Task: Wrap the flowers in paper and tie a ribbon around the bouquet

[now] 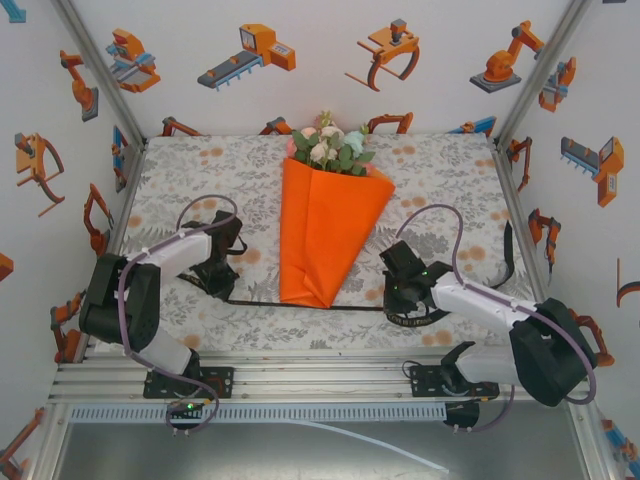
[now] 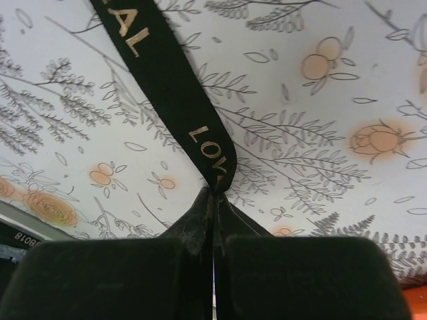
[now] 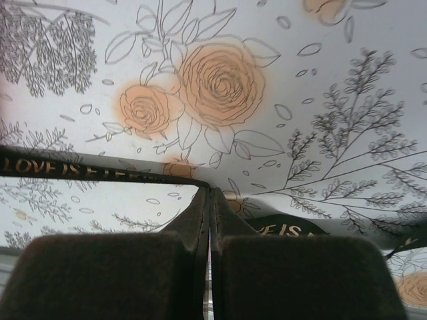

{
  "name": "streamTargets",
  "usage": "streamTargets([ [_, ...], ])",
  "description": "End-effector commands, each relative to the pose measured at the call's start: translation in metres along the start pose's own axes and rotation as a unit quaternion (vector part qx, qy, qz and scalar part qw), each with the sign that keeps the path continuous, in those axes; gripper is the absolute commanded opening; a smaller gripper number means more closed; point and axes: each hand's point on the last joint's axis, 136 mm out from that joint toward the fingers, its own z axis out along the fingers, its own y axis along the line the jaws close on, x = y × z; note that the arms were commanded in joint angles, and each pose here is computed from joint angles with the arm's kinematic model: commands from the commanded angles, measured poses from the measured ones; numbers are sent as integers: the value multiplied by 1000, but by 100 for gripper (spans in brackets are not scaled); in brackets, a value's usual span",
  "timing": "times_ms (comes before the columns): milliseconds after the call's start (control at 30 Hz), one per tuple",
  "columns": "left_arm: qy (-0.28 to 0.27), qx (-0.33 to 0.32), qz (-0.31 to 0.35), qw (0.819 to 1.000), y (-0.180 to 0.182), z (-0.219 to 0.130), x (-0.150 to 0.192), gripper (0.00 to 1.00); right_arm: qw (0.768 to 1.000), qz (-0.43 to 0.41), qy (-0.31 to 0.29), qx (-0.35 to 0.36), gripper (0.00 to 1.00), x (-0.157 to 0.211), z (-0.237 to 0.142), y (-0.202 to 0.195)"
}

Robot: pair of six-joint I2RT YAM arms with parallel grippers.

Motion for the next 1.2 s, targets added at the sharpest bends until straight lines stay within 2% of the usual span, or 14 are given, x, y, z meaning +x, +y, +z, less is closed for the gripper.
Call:
streamTargets([
  [0, -42, -4, 1, 999, -12, 15, -22, 0, 995, 3, -19, 97, 0, -8, -7, -34],
  [167, -43, 6, 11, 999, -25, 17, -29, 0, 989, 1, -38, 145, 0, -16, -11, -49],
  [233, -35, 26, 24, 999, -35, 16, -27, 8, 987, -12, -44, 151, 0, -22, -15, -49],
  [300, -29, 53, 29, 998, -43, 13, -23, 21, 988, -25, -43, 145, 1, -24, -16, -45],
  [367, -24, 77, 29, 996, -46, 6, -19, 30, 989, -43, -43, 137, 22, -27, -19, -41],
  [467, -26, 98, 26, 995, -44, -9, -18, 44, 991, -61, -49, 109, 43, -33, -30, -29],
  [567, -34, 120, 29, 992, -43, -30, -21, 53, 993, -62, -63, 77, 52, -45, -48, -14],
  [700, -60, 168, 42, 983, -53, -68, -34, 62, 996, -29, -81, 2, 53, -71, -69, 17],
  [800, -68, 237, 68, 967, -81, -97, -43, 69, 995, 18, -96, -29, 57, -100, -69, 28],
  [933, -49, 436, 137, 888, -167, -149, -40, 85, 984, 89, -110, -106, 69, -142, -42, 39],
  [967, -51, 448, 142, 881, -178, -155, -42, 87, 981, 104, -108, -123, 70, -149, -34, 41],
  [1067, -82, 420, 159, 890, -202, -147, -57, 99, 976, 127, -97, -149, 72, -164, -7, 43],
  [1167, -96, 400, 168, 896, -224, -124, -70, 97, 974, 128, -99, -160, 72, -176, 11, 47],
])
